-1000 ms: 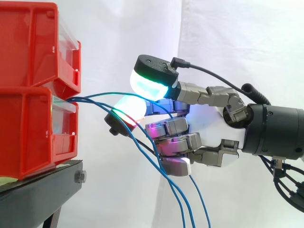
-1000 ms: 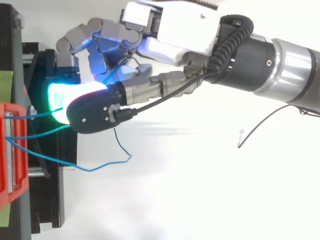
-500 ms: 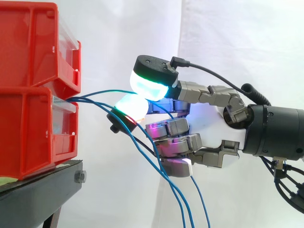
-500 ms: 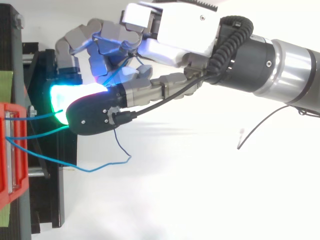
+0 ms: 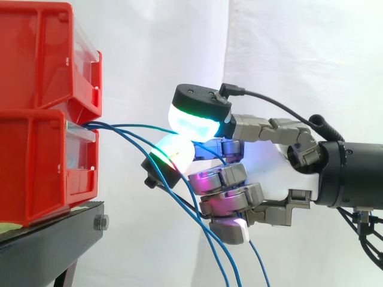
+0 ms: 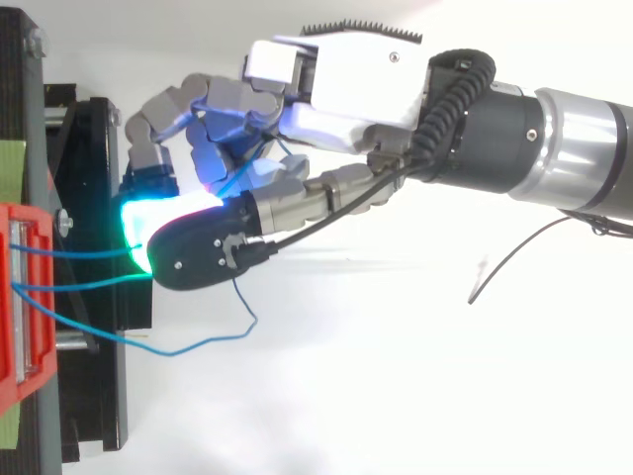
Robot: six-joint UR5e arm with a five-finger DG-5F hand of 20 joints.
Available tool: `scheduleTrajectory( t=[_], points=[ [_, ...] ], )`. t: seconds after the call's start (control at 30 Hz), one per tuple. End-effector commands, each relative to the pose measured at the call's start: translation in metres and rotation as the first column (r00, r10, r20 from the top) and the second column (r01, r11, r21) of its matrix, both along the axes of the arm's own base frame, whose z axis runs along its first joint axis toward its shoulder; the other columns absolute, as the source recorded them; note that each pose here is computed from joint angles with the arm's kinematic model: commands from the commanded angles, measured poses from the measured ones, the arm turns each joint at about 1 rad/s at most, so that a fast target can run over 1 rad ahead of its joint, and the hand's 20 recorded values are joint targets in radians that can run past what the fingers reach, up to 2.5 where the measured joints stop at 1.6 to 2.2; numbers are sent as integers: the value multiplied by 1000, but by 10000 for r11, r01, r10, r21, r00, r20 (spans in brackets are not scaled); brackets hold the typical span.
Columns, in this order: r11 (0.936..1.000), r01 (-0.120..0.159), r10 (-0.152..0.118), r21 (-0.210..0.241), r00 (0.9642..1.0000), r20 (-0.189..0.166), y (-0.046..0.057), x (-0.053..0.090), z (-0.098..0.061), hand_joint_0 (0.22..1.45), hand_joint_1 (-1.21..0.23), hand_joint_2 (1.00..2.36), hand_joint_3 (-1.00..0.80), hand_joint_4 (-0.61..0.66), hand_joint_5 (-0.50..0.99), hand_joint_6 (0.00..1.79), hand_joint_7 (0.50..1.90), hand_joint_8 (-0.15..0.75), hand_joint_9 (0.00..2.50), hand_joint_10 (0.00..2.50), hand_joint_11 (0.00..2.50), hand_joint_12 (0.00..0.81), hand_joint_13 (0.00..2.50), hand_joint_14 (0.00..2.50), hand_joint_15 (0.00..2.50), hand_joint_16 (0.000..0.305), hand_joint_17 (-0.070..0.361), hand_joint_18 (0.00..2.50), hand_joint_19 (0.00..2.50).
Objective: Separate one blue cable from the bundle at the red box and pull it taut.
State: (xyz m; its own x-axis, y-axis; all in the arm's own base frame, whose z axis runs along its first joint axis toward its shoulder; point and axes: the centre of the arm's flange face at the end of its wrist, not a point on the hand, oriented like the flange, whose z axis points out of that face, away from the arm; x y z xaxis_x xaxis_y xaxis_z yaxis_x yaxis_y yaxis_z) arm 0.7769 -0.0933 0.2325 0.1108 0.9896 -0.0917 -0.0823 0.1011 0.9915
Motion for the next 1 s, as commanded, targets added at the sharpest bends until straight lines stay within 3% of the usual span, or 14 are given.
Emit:
scheduleTrajectory(
  t=[0.0, 0.17, 0.23, 0.37, 0.4, 0.47, 0.53, 0.57, 0.63, 0.67, 0.73, 0.83, 0.93, 0.97],
  points=[
    [9999, -145, 145, -29, 9999, 8, 2, -2, 8, 657, -796, 1010, 144, -293, -120, 914, 1365, 280, 518, 2500, 2206, 447, 833, 2500, 1763, 57, 129, 1170, 893],
    [9998, -161, 158, -73, 9989, -452, 1, -9, 16, 657, -799, 1008, 149, -281, -117, 911, 1375, 282, 520, 2500, 2197, 455, 831, 2500, 1732, 58, 130, 1160, 872],
    [9998, -166, 152, -134, 9951, -975, 1, -15, 11, 657, -799, 1007, 155, -277, -115, 910, 1383, 284, 522, 2500, 2176, 450, 829, 2500, 1732, 59, 132, 1158, 860],
    [9996, -220, 192, -166, 9879, -1537, 3, -21, 7, 658, -801, 1006, 151, -275, -114, 909, 1380, 285, 524, 2500, 2179, 456, 832, 2500, 1735, 59, 133, 1151, 869],
    [9993, -332, 296, -172, 9836, -1779, 5, -24, 5, 657, -801, 1006, 155, -275, -113, 909, 1382, 286, 524, 2500, 2178, 459, 835, 2500, 1743, 58, 131, 1153, 851],
    [9991, -394, 356, -171, 9820, -1854, 6, -32, 7, 658, -801, 1006, 155, -271, -113, 909, 1382, 286, 525, 2500, 2179, 456, 834, 2500, 1737, 59, 133, 1155, 846],
    [9991, -379, 339, -187, 9829, -1811, 6, -41, 8, 658, -802, 1005, 155, -271, -112, 908, 1383, 286, 526, 2500, 2179, 459, 837, 2500, 1736, 59, 132, 1154, 839],
    [9994, -270, 234, -203, 9868, -1600, 7, -47, 10, 658, -803, 1005, 155, -272, -112, 908, 1383, 287, 528, 2500, 2155, 456, 835, 2500, 1737, 59, 133, 1153, 836],
    [9998, -19, -7, -199, 9910, -1342, 7, -59, 11, 658, -803, 1005, 155, -271, -112, 908, 1384, 287, 529, 2500, 2161, 456, 835, 2500, 1737, 59, 132, 1154, 819],
    [9997, 168, -189, -191, 9927, -1190, 8, -67, 11, 657, -802, 1005, 159, -271, -112, 908, 1383, 287, 530, 2500, 2188, 456, 835, 2500, 1736, 59, 133, 1156, 818],
    [9995, 261, -281, -195, 9937, -1085, 9, -74, 12, 658, -804, 1005, 155, -272, -112, 908, 1382, 288, 531, 2500, 2191, 453, 834, 2500, 1738, 59, 133, 1156, 818],
    [9986, 456, -485, -257, 9909, -1253, 11, -94, 5, 657, -803, 1005, 160, -273, -111, 908, 1383, 288, 531, 2500, 2191, 459, 836, 2500, 1736, 59, 133, 1152, 838],
    [9982, 545, -576, -257, 9885, -1399, 12, -102, 1, 658, -804, 1004, 160, -277, -111, 908, 1381, 289, 532, 2500, 2191, 456, 833, 2500, 1756, 60, 134, 1151, 819],
    [9981, 574, -605, -241, 9862, -1543, 13, -105, -3, 658, -804, 1004, 160, -276, -111, 907, 1391, 287, 531, 2500, 2184, 455, 829, 2500, 1750, 60, 135, 1149, 828]
  ],
)
